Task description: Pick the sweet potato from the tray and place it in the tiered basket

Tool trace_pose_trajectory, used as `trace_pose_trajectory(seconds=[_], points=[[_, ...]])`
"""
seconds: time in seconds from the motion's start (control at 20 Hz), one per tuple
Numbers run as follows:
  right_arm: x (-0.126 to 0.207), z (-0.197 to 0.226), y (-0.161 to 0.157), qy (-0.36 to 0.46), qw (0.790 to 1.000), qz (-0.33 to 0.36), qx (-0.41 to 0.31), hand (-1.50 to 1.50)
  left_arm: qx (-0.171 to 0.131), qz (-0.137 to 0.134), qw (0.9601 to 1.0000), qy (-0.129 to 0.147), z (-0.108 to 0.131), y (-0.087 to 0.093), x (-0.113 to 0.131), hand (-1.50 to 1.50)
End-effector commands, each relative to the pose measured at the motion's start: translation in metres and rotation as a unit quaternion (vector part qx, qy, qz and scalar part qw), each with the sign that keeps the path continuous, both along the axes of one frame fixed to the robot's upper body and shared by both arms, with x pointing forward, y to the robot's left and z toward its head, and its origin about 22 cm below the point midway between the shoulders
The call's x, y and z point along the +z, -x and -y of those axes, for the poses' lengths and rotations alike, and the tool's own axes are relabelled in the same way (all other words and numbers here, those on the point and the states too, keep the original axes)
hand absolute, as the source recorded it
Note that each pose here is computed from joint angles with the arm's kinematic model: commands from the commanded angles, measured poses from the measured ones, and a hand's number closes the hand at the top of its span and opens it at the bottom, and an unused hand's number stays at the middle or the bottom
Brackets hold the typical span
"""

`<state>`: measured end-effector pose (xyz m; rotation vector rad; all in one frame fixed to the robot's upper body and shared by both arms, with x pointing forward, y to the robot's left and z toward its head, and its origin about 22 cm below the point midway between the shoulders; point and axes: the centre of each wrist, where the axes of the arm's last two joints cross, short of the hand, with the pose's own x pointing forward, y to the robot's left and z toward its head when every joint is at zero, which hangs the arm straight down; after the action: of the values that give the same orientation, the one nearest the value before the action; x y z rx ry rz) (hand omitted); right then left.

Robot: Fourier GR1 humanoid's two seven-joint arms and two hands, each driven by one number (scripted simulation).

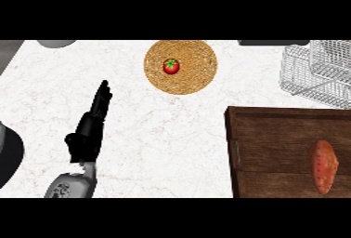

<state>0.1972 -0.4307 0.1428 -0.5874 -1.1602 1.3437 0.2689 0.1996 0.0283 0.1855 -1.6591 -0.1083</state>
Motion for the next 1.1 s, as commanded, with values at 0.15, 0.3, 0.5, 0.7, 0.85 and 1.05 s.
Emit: trace_pose_trajectory(seconds=[0.15,0.3,0.5,0.7,0.85,1.05], points=[[-0.015,-0.010,-0.001,-0.011,0.999,-0.037,0.023,-1.50,0.004,-0.003,1.0000,-0.002,0.004,-0.019,0.000,0.00],[-0.007,-0.013,-0.014,-0.014,0.999,-0.034,0.019,-1.50,0.003,0.006,1.0000,0.001,0.003,-0.006,0.003,0.00],[-0.013,-0.015,-0.007,-0.010,0.999,-0.043,0.020,-1.50,-0.006,0.002,1.0000,-0.002,0.000,0.013,-0.011,0.00],[-0.034,-0.014,-0.022,-0.005,0.999,-0.048,0.019,-1.50,0.002,0.001,1.0000,0.002,-0.011,-0.002,-0.005,0.00],[-0.028,-0.023,-0.016,-0.013,0.999,-0.037,0.015,-1.50,0.000,0.002,1.0000,0.005,-0.007,-0.013,0.010,0.00],[-0.053,-0.032,-0.012,-0.008,0.999,-0.049,0.015,-1.50,0.001,0.001,1.0000,0.005,-0.009,-0.014,-0.008,0.00]])
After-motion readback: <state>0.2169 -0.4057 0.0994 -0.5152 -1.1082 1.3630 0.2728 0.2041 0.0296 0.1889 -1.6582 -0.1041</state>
